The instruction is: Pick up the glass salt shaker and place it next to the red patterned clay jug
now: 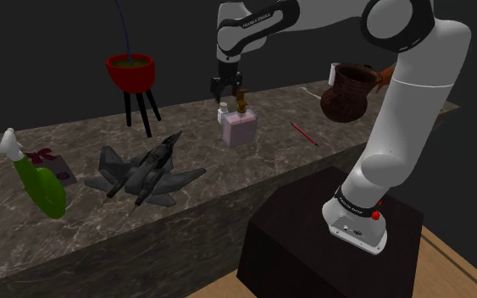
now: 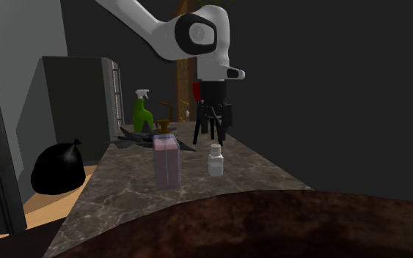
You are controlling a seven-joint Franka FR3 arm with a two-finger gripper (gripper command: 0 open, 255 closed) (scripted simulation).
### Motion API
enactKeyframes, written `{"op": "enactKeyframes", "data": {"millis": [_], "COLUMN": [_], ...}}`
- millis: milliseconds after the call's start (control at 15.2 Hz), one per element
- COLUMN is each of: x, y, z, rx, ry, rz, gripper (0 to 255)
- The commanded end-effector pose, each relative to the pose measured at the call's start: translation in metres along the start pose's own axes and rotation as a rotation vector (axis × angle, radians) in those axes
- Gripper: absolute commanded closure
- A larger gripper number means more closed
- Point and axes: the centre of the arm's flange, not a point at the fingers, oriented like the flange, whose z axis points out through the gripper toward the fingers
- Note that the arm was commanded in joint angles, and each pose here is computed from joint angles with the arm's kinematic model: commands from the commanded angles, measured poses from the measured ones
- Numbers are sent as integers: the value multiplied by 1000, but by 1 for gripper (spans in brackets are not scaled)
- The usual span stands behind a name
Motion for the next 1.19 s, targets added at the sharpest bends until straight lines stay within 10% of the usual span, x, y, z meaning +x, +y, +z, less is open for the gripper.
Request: {"op": "enactKeyframes", "data": {"millis": [0, 858, 924, 1122], "x": [4, 4, 4, 4], "y": [-2, -2, -2, -2], "z": [11, 40, 40, 40], "rx": [1, 1, 1, 1], "ry": [1, 1, 1, 1], "rz": [1, 1, 1, 1], "gripper": [0, 0, 255, 255]}}
